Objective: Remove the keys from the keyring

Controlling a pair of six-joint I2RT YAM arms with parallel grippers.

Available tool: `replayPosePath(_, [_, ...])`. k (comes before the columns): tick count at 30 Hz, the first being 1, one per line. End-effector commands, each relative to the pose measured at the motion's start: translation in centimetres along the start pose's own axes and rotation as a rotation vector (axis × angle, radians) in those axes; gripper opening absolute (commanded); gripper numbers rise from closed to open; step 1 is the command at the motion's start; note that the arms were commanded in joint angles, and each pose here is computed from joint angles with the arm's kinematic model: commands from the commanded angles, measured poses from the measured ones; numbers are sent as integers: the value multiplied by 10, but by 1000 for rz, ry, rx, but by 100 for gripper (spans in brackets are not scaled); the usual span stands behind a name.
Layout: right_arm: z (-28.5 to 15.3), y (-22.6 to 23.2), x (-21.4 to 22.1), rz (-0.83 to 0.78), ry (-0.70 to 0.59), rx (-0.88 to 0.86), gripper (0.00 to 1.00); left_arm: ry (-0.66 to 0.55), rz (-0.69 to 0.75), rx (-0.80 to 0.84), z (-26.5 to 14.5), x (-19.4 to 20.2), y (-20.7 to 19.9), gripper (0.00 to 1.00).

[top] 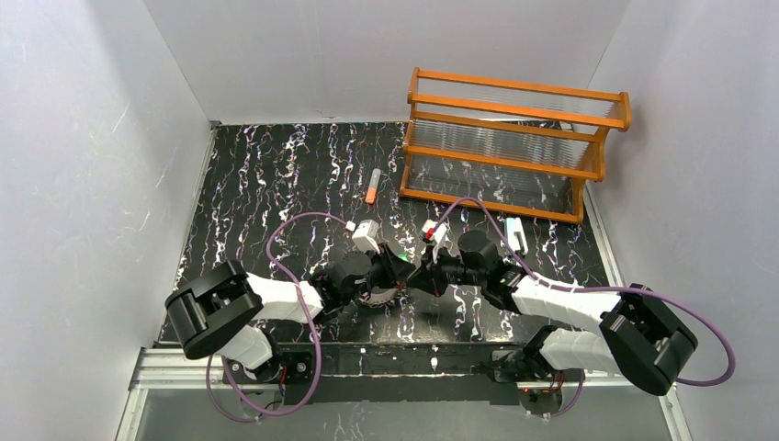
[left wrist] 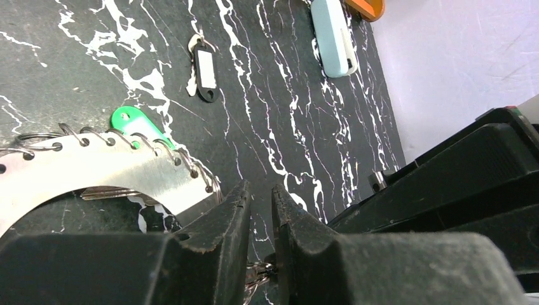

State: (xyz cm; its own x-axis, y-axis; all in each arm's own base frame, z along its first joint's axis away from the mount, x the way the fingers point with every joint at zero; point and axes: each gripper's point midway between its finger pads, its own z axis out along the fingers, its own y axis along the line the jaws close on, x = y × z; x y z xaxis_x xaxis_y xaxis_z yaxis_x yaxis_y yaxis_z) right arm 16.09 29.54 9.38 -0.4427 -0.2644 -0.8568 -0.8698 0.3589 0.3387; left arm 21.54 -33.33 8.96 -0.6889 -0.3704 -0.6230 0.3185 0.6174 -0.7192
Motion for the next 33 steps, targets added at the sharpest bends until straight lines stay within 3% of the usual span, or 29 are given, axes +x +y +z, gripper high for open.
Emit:
replayPosePath(1, [0,-5,-29,-31,-109,49,1,-50,4,-23,-3,-15,-4,21])
replayPosePath(5, [0,-8,-32,-18,-123,64,1,-43,-2,-22,-5,-14,-6,26])
replayPosePath(9, [1,-8,-35,-8,-134,67,1,-40,-4,-22,-5,-13,-6,25])
replayPosePath(12, [0,-5,-35,-9,-140,53,1,-29,1,-12,-3,-11,-9,14])
replayPosePath(14, [0,-4,-33,-16,-138,43,1,-25,6,-2,-3,-11,-12,0])
replayPosePath(15, [-1,-3,-33,-20,-141,39,1,-30,8,1,-4,-13,-13,0])
replayPosePath(24, [-22,-4,-30,-81,-235,57,45,-58,-12,19,-24,-45,-12,0])
replayPosePath(28, [-26,7,-34,-131,-280,-2,52,-60,7,76,-30,-57,-26,0])
replayPosePath(33, [-27,14,-31,-179,-310,-45,53,-54,9,111,-33,-63,-38,0])
